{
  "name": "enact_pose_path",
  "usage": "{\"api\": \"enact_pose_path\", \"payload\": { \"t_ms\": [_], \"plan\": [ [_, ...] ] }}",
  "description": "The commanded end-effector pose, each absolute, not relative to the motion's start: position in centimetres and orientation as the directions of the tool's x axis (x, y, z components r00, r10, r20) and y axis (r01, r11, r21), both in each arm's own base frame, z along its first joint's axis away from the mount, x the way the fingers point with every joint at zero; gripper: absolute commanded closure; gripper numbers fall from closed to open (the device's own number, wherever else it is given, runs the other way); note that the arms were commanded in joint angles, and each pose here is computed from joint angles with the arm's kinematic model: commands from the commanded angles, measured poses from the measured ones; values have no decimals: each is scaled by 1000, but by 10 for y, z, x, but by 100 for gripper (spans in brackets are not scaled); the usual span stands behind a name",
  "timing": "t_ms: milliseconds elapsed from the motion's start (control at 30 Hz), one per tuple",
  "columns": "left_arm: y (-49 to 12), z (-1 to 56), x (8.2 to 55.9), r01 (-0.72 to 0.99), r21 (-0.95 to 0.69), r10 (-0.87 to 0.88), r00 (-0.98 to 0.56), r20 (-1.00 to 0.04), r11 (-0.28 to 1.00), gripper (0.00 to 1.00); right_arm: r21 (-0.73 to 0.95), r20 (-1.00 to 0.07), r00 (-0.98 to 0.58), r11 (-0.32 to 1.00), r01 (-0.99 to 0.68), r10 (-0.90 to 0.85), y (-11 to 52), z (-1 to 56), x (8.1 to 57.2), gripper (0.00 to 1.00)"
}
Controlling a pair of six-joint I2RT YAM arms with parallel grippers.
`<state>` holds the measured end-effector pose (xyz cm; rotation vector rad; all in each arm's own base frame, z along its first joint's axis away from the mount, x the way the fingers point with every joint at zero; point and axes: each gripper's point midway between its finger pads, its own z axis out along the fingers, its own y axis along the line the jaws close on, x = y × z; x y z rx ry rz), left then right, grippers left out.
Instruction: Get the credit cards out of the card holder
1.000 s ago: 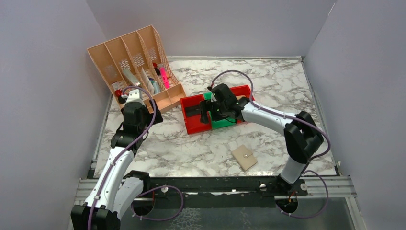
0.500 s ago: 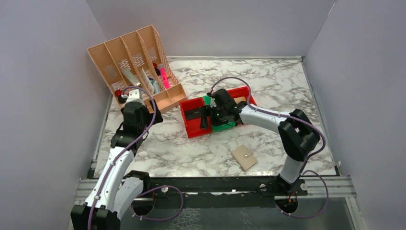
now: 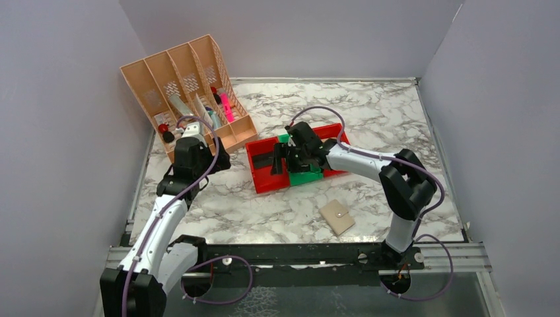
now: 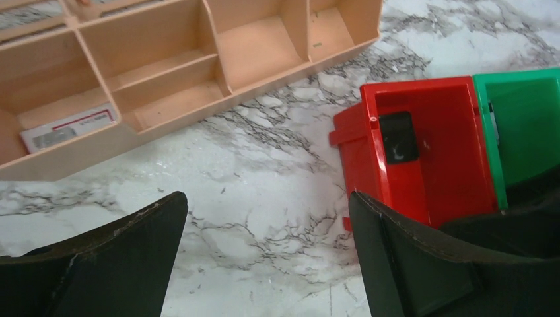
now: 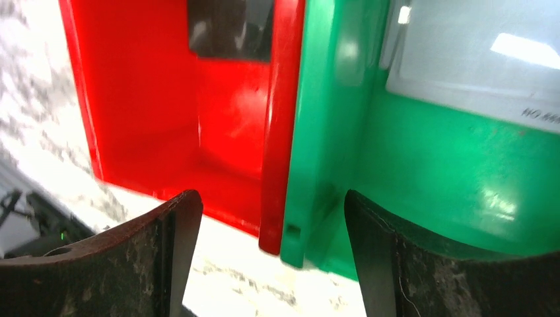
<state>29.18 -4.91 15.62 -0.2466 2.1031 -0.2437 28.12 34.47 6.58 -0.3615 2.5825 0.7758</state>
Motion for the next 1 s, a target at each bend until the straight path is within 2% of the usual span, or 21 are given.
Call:
{"api": "enact_pose_path", "payload": {
  "t_ms": [0,200,367,700,867,967],
  "plan": [
    [-76,162,300,13,-372,-305,-547,-780,928,6,364,-505,-863,910,-198,15,335,57,317,17],
    [-78,157,302,4,-382,-313,-564,-764,924,6,268,-571,-814,962,-57,111,316,48,346,23],
    [-74,159,301,3,-361,-300,-554,-777,932,6,263,-602,-780,965,10,172,312,54,363,26],
    [-69,160,301,0,-331,-276,-550,-788,944,6,244,-629,-733,961,130,259,298,55,391,27],
    [-58,159,298,-14,-264,-228,-549,-804,964,6,237,-634,-738,967,97,230,292,65,394,25],
    [-57,159,298,-20,-259,-227,-546,-806,966,6,285,-641,-754,957,-59,144,311,87,388,22]
  ]
}}
